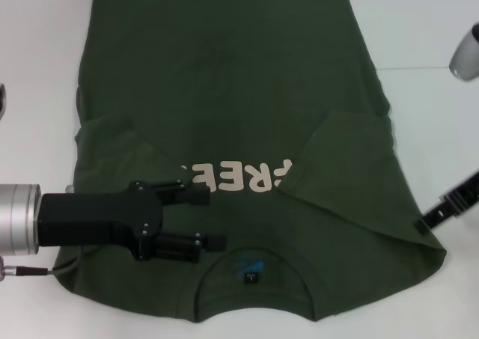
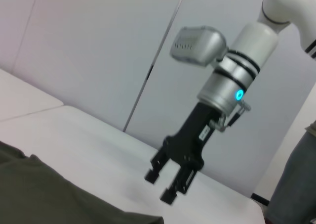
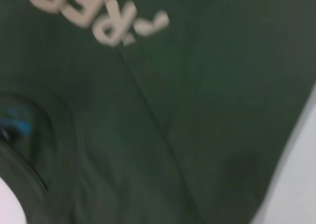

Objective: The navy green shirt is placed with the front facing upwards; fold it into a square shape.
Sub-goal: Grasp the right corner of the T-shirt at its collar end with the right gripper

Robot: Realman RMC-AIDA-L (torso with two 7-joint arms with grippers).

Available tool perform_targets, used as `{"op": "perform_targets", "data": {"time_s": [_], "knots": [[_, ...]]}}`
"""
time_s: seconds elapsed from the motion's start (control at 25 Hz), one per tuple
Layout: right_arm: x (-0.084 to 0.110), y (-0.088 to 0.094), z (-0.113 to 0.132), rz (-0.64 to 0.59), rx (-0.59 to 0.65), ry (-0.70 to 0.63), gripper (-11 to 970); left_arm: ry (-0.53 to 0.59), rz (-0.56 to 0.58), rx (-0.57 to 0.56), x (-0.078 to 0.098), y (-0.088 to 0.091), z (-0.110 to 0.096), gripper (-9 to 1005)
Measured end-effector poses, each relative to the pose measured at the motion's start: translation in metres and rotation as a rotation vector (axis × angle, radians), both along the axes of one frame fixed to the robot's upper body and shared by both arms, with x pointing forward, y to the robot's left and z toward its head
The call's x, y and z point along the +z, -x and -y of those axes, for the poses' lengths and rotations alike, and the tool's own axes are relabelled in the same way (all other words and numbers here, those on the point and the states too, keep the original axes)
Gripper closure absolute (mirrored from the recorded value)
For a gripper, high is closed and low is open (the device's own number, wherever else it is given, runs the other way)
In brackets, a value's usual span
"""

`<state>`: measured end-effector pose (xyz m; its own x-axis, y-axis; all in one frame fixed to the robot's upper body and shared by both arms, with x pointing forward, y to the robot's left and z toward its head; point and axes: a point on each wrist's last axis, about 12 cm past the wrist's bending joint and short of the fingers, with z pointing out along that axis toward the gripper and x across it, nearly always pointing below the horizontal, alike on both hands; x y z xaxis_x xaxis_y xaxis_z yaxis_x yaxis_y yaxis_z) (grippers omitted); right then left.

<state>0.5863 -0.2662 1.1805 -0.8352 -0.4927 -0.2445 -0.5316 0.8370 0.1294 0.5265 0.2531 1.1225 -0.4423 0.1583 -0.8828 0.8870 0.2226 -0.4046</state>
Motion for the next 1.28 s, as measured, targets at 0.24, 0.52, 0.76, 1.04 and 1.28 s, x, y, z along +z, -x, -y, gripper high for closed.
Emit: {"op": "perform_targets", "data": {"time_s": [0.24, 0.52, 0.76, 1.04, 1.28], "knots": [[-0.021, 0.007, 0.01, -0.08, -0.033, 0.063, 127, 0.01, 0.006, 0.01, 0.0, -0.001, 0.0, 46], [-0.034, 0.008, 0.013, -0.095, -0.045, 0.07, 130, 0.005, 0.01, 0.021, 0.0, -0.003, 0.0, 46], [-0.041, 0.005, 0.008, -0.081, -0.036, 0.077, 133, 0.005, 0.012, 0.023, 0.0, -0.003, 0.0, 45], [-0.046, 0.0, -0.002, -0.066, -0.014, 0.101, 136, 0.003, 0.011, 0.03, -0.001, -0.003, -0.001, 45], [-0.048, -0.001, -0.008, -0.06, -0.004, 0.111, 138, 0.001, 0.01, 0.04, -0.003, -0.002, -0.002, 45]]}}
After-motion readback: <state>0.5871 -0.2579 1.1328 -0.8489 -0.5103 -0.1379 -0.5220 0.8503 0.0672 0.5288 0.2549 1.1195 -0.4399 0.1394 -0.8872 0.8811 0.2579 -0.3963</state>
